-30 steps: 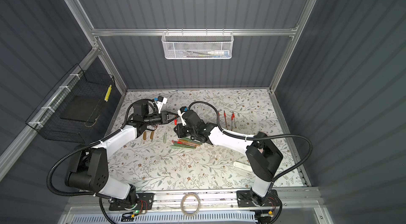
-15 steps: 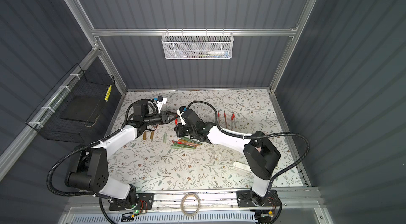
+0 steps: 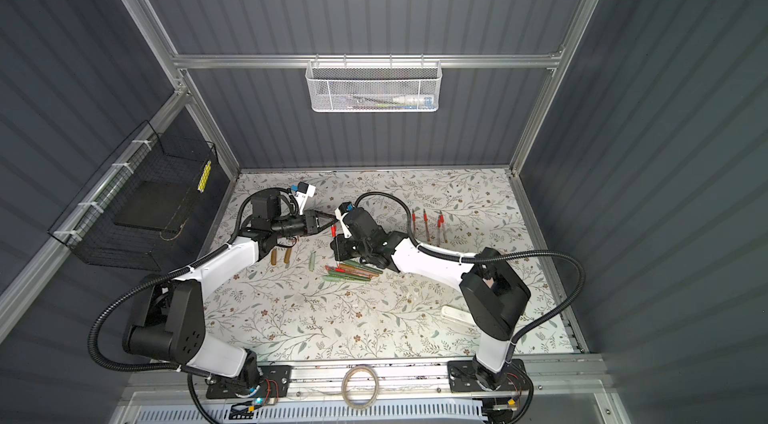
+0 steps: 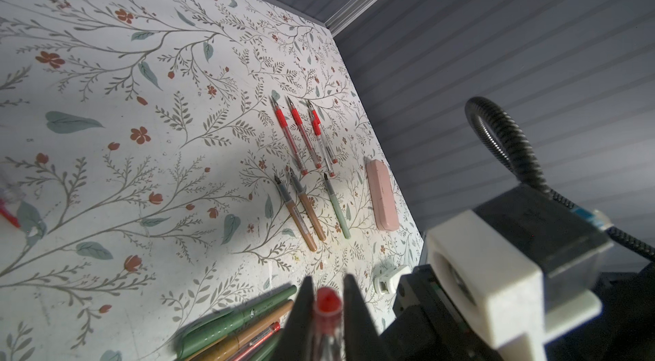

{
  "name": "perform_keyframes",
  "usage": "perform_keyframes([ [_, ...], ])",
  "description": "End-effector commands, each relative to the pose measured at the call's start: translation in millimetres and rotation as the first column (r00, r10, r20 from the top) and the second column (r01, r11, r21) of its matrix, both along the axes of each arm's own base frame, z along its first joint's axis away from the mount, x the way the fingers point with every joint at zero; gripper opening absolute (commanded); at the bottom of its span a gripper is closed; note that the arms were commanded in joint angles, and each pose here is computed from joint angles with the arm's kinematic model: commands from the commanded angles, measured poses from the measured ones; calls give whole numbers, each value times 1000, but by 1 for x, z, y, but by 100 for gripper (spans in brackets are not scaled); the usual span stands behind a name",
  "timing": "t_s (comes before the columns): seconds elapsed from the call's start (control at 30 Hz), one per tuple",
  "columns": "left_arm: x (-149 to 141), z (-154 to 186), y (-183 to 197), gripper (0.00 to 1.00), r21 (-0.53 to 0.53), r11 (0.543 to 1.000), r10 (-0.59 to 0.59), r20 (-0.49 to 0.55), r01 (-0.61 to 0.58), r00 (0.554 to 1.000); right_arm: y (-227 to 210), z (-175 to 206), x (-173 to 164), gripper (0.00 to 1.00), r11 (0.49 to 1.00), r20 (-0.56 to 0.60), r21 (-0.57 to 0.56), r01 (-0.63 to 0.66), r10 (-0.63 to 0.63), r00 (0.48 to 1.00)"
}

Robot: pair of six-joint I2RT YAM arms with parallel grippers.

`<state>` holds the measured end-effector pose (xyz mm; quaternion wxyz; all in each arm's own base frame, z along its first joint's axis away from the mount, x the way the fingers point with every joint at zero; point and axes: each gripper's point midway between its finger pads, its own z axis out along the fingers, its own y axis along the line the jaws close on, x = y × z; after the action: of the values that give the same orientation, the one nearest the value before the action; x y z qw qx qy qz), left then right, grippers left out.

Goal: Remove pen caps from pens
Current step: Open the pen cap on the pen, then place the pen cap at the top-left of the table.

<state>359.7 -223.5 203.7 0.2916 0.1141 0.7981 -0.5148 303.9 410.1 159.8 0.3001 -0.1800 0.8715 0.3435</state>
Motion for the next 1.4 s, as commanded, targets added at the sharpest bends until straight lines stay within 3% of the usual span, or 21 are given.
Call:
perform_keyframes([
  [0.0, 3, 12, 2, 0, 2, 1000, 5, 45, -5, 999, -2, -14, 1, 0, 1000, -18, -20, 6, -6, 1000],
  [0.27, 11, 25, 9, 0, 23, 1000, 13, 67, -15, 998, -2, -32, -20, 0, 1000, -82, -5, -20, 20, 996],
  [0.4, 37, 42, 30, 0, 60, 993, 92, 98, -98, 991, -3, -45, -44, 0, 999, -101, -23, -36, 34, 994],
  [0.53, 71, 69, 57, 0, 100, 971, 195, 193, -217, 962, -11, -60, -58, 0, 999, -124, -37, -33, 28, 992],
  [0.63, 88, 74, 70, 0, 79, 961, 247, 173, -263, 954, -19, -59, -61, 0, 1000, -120, -28, -12, 9, 993],
  [0.7, 91, 63, 72, 0, 108, 955, 256, 171, -277, 951, -24, -57, -60, 0, 999, -101, -36, -1, -3, 995],
  [0.8, 93, 18, 83, 0, 202, 925, 315, 71, -323, 946, -39, -49, -55, 0, 996, -67, -87, 17, -23, 997],
  [1.07, 97, -79, 101, 0, 428, 857, 358, -98, -286, 929, -105, -28, -29, 0, 981, -54, -174, 92, -103, 993],
  [1.23, 106, -116, 109, 0, 512, 816, 392, -151, -267, 908, -151, -18, -15, 0, 962, -43, -228, 149, -162, 986],
  [1.37, 121, -123, 101, 0, 499, 834, 365, -181, -235, 913, -179, -12, -8, 0, 958, -55, -216, 191, -207, 977],
])
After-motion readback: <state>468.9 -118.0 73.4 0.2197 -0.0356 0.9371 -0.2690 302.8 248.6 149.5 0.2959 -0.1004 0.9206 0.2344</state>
